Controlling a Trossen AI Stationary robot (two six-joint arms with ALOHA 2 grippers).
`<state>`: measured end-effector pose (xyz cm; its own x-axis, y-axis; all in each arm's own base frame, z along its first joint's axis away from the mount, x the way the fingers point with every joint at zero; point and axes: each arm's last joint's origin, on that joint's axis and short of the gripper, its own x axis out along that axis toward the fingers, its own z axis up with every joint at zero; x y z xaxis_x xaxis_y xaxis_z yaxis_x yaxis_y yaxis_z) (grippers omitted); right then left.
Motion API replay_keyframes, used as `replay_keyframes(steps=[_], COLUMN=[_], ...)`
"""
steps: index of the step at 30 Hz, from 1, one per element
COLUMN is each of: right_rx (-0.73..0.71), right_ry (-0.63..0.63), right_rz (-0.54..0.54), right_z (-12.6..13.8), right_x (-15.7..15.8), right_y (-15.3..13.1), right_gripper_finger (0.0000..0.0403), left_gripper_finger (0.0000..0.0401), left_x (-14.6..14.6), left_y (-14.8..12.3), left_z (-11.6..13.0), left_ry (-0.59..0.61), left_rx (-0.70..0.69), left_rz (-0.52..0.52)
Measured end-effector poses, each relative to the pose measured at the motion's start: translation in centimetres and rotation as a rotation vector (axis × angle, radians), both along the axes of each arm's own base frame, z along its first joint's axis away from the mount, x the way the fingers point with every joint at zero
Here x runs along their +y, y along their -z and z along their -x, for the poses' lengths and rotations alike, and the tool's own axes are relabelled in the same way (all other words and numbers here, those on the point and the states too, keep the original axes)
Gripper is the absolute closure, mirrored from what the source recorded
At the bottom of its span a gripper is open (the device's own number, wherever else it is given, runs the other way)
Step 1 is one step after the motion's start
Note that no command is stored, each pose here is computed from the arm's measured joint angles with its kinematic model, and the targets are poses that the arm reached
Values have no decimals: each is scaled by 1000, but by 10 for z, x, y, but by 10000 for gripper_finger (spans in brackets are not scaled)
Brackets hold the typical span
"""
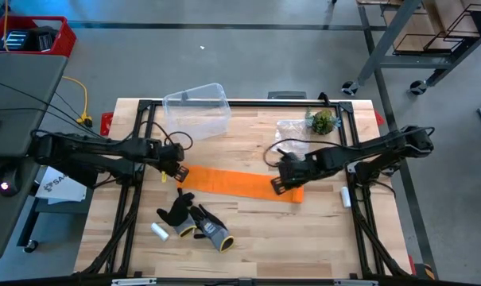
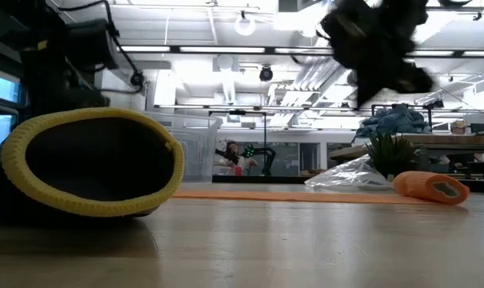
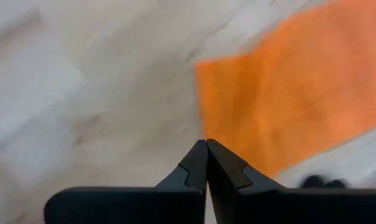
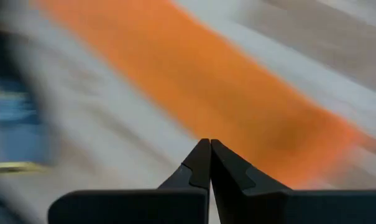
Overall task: Roll bandage
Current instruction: Roll the orange bandage
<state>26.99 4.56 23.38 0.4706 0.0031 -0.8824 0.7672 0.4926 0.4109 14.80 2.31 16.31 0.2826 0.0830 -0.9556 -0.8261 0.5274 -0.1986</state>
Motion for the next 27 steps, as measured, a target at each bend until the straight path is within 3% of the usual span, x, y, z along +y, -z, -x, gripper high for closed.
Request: replay_keyframes(steps=[3,9,19,23,27], right_rx=[-175,-292,-241,-180,-97], right_ry=[12,-31,-163,-169,-177], right_rz=[-9,-27,69,88,84], right_z=[-27,-92,-188,-208,-211], right_x=[-5,-29,-39,-42,-44], right_y=[4,45,76,89,110], right_gripper_finger=[403,403,403,403,403], left_gripper_finger=[401,401,401,401,401], left_x=[1,2,4,6,7], left_y=[-9,-11,2,6,10], left_z=[0,0,-7,-13,-19], left_ry=[38,109,162,164,167], left_rx=[-73,-83,3,5,8], left_rz=[-49,-83,-95,-127,-148])
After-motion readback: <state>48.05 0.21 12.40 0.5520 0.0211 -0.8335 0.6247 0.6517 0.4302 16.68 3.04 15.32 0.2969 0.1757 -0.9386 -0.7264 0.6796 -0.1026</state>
